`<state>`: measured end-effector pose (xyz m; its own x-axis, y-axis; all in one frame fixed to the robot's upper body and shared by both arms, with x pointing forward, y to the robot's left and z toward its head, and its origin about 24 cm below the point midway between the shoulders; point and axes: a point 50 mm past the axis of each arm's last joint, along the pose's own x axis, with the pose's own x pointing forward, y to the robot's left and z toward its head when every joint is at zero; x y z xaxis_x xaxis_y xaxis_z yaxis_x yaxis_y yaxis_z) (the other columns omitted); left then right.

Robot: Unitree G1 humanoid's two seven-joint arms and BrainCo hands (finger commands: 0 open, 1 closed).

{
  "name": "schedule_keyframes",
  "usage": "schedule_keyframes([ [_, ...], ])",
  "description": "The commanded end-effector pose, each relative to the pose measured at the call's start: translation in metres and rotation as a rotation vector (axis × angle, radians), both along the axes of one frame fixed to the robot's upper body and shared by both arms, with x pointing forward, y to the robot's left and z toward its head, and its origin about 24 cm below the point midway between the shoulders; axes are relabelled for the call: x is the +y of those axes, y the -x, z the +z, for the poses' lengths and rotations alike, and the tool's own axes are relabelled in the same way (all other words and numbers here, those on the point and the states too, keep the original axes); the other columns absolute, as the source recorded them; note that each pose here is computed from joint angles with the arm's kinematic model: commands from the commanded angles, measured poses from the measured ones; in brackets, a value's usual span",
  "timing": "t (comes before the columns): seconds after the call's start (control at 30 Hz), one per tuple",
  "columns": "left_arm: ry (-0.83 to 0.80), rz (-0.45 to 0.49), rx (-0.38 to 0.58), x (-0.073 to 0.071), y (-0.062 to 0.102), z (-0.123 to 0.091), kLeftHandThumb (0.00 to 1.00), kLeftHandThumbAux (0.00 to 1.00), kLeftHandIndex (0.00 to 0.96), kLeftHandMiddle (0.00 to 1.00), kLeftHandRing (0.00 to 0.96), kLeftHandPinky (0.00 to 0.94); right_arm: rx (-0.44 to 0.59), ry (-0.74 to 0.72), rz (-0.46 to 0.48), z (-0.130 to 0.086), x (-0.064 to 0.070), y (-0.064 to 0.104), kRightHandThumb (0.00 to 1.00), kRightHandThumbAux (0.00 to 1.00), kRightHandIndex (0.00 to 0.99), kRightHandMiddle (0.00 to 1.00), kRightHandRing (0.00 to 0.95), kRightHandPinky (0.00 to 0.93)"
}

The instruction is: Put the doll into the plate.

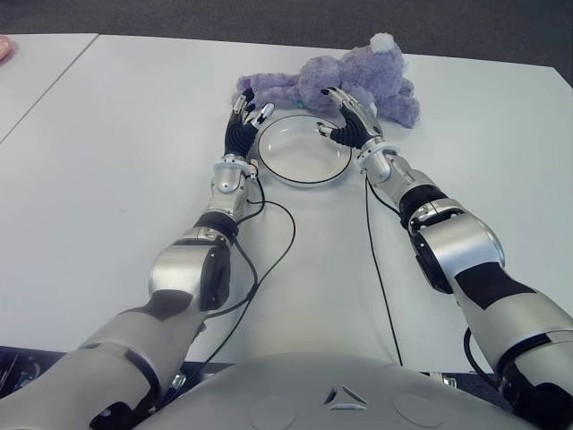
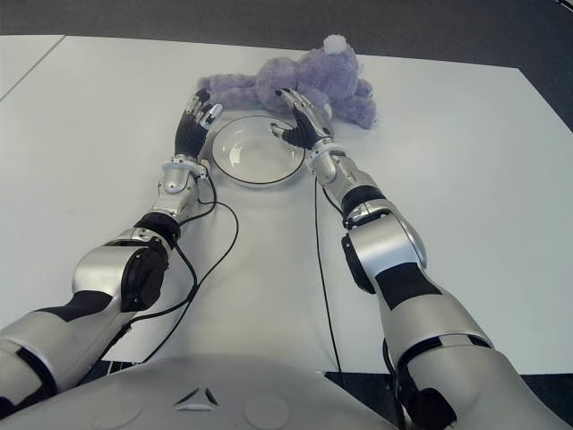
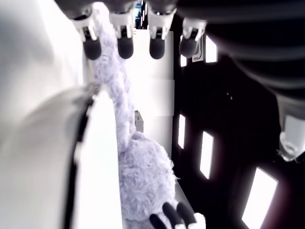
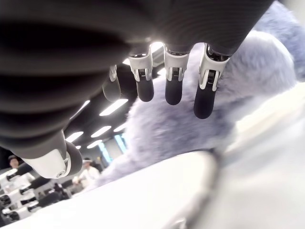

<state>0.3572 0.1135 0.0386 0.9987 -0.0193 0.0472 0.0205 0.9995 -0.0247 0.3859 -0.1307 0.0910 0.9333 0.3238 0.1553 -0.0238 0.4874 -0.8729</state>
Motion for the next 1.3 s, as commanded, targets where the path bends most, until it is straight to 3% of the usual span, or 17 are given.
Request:
schedule_keyframes([
  [0.03, 0.007, -0.001, 0.601, -0.004, 0.064, -0.104, 0.0, 0.462, 0.0, 0.0, 0.0, 0.0, 0.075, -0.019, -0.079, -0.014, -0.025, 0.004, 0.447, 0.547, 0.0, 0.0, 0.029, 0.157],
  [0.27, 0.005, 0.0, 0.599, -0.002, 0.065, -0.105, 0.0, 0.464, 0.0, 0.0, 0.0, 0.0, 0.074, -0.011, -0.098, -0.013, -0.03, 0.004, 0.409, 0.528, 0.0, 0.0, 0.012, 0.148],
  [0.47, 0.004, 0.004, 0.601, -0.003, 0.065, -0.105, 0.0, 0.461, 0.0, 0.0, 0.0, 0.0, 0.05, -0.007, -0.12, -0.008, -0.038, 0.002, 0.421, 0.526, 0.0, 0.0, 0.032, 0.204],
  [0.67, 0.0, 0.004, 0.599, -0.004, 0.064, -0.104, 0.0, 0.453, 0.0, 0.0, 0.0, 0.0, -0.066, -0.022, -0.156, 0.03, -0.052, -0.01, 0.462, 0.539, 0.005, 0.0, 0.078, 0.256],
  [1.0, 0.004, 0.003, 0.604, -0.006, 0.063, -0.103, 0.0, 0.457, 0.0, 0.0, 0.0, 0.0, -0.111, -0.077, -0.177, 0.039, -0.059, -0.01, 0.564, 0.556, 0.043, 0.0, 0.145, 0.32],
  [1.3, 0.018, -0.005, 0.604, -0.008, 0.063, -0.103, 0.0, 0.454, 0.0, 0.0, 0.0, 0.0, -0.119, -0.074, -0.185, 0.04, -0.063, -0.009, 0.475, 0.586, 0.041, 0.0, 0.17, 0.409],
])
